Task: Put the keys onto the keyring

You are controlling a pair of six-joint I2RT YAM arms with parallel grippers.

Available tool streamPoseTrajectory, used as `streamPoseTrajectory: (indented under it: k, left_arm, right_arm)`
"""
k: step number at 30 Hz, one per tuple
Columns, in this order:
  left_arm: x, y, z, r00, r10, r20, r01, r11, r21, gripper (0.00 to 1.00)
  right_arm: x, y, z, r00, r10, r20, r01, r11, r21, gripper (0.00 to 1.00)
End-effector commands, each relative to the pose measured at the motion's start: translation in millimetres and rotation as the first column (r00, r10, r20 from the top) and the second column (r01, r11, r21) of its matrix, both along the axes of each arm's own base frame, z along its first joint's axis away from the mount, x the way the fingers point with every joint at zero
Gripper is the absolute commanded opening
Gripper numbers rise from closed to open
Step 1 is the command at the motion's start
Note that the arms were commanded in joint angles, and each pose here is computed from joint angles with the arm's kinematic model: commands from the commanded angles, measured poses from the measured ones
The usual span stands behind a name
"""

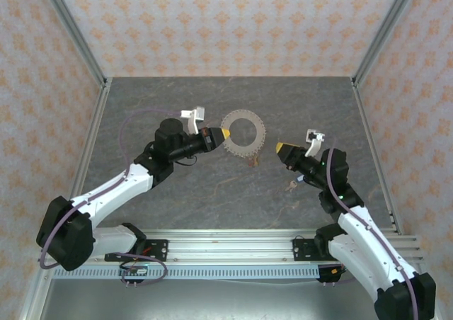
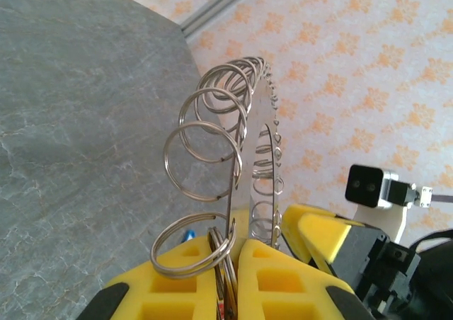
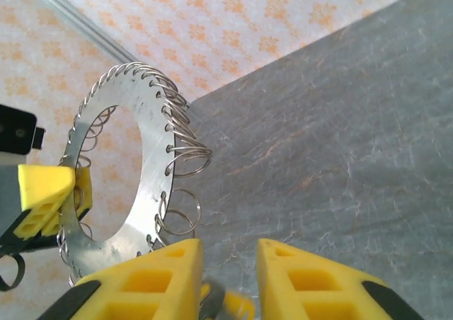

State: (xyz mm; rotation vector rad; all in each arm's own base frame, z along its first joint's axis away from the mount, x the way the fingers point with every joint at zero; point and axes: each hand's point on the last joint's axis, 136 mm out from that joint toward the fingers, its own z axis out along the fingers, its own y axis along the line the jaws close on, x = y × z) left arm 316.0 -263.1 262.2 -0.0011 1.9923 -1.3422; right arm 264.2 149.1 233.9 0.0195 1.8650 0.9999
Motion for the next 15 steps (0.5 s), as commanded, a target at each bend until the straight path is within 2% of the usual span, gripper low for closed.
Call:
streamPoseTrajectory:
  k: [1,6,11,15]
  left_arm:
    - [-4.5,-4.4,44.7,0.986,-0.089,0.141,0.095,0.995,-0.04,0.0]
    - [-1.8,3.3,52.9,0.981,-0.109,0.159,0.118,0.992,-0.051,0.0]
    - [-0.8,9.8,65.4,0.975,-0.105,0.197,0.125,0.988,-0.09,0.0]
    - [-3.5,9.4,73.8,0.967,-0.13,0.217,0.152,0.985,-0.087,0.0]
  right_arm:
    - [-6.4,11.0,26.0,0.971,0.112,0.21,-0.073,0.98,-0.185,0.21]
    - [-19.5,31.6,31.2,0.884,0.258,0.39,-0.063,0.892,-0.448,0.18]
    - [-25.8,46.3,34.8,0.794,0.338,0.505,0.027,0.81,-0.585,0.16]
    - [-39.9,63.0,36.7,0.683,0.45,0.576,0.052,0.756,-0.652,0.14]
